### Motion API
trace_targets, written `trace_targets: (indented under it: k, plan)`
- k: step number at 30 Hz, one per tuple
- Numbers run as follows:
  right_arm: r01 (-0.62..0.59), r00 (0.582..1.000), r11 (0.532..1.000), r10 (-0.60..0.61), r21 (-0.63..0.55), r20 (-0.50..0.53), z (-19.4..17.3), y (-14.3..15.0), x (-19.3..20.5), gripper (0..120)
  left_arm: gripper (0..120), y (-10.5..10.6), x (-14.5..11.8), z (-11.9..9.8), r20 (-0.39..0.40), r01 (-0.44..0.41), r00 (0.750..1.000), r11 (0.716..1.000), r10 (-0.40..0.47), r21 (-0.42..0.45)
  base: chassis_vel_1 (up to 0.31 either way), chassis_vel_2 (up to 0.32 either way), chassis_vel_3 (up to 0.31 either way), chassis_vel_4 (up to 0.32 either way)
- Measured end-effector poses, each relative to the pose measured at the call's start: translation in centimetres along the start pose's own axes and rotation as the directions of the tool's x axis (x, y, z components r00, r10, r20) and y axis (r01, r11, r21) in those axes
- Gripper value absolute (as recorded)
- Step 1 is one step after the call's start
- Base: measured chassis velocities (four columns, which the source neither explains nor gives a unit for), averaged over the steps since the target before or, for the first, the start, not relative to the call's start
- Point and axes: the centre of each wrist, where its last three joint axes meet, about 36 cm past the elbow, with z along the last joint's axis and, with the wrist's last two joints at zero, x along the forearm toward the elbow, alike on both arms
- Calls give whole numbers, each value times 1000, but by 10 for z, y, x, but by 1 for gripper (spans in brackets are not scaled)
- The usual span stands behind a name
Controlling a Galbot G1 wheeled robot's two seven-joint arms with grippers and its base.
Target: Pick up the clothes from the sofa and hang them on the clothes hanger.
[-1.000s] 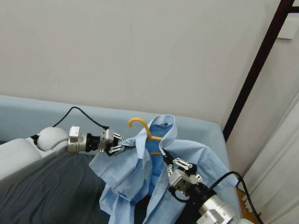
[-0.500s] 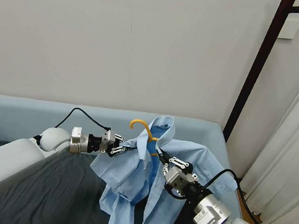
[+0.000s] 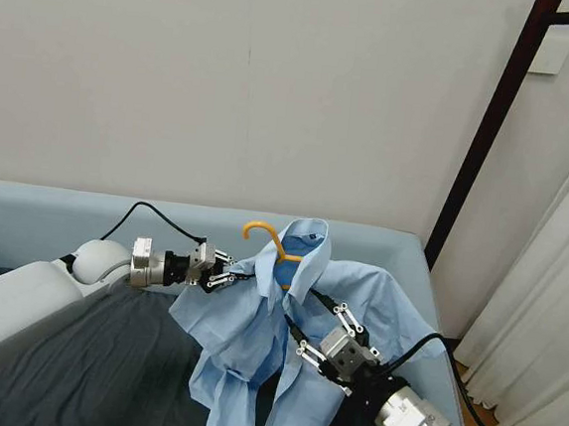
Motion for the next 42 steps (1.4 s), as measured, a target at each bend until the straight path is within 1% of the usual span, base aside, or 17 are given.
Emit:
trace_targets:
  k: [4,5,7,11,14,15,18,21,22,26,27,31,37,38,39,40,42]
  plan:
    - [-14,999,996,10,-87,-47,-7,-20,14,91,1,3,9,9,-8,0,1000,1000,0,-14,0,0,0,0]
    - [-14,999,996,10,-87,-47,-7,-20,14,91,1,3,9,9,-8,0,1000,1000,0,-14,0,0,0,0]
    - [-19,999,996,15,-89,-43,-11,-33,14,98,1,4,11,11,-11,-7,1000,1000,7,-29,0,0,0,0]
    - [-12,1000,997,11,-73,-27,-20,-54,9,100,1,6,10,10,-16,-24,1000,998,23,-59,0,0,0,0]
    - [48,998,997,-50,-63,-27,-32,-86,-2,100,1,7,7,6,-24,-56,998,992,54,-109,0,0,0,0]
    - [48,998,997,-50,-63,-27,-32,-86,-2,100,1,7,7,6,-24,-56,998,992,54,-109,0,0,0,0]
    - [140,985,985,-149,-98,-85,-41,-113,-9,100,1,3,2,2,-26,-93,996,985,90,-143,0,0,0,0]
    - [232,951,963,-253,-134,-175,-45,-124,-16,100,1,-3,-3,-1,-20,-111,994,981,109,-156,0,0,0,0]
    - [232,951,963,-253,-134,-175,-45,-124,-16,100,1,-3,-3,-1,-20,-111,994,981,109,-156,0,0,0,0]
    - [290,914,951,-309,-110,-261,-50,-131,-28,100,1,-7,-4,-2,-16,-123,992,979,122,-161,0,0,0,0]
    - [290,914,951,-309,-110,-261,-50,-131,-28,100,1,-7,-4,-2,-16,-123,992,979,122,-161,0,0,0,0]
    - [307,890,949,-312,-68,-332,-47,-135,-41,100,1,-10,-4,-2,-6,-123,992,979,123,-164,0,0,0,0]
    - [315,865,947,-316,-69,-390,-39,-138,-50,100,1,-17,-2,3,5,-125,992,979,128,-159,0,0,0,0]
    - [333,846,939,-337,-84,-412,-38,-136,-54,95,1,-21,-1,8,10,-127,991,980,130,-156,0,0,0,0]
    - [340,838,935,-348,-96,-421,-38,-136,-55,86,1,-23,-1,9,10,-129,991,979,132,-157,0,0,0,0]
    - [340,838,935,-348,-96,-421,-38,-136,-55,86,1,-23,-1,9,10,-129,991,979,132,-157,0,0,0,0]
    - [346,830,931,-361,-115,-425,-39,-135,-55,79,1,-23,2,10,7,-131,991,978,134,-160,0,0,0,0]
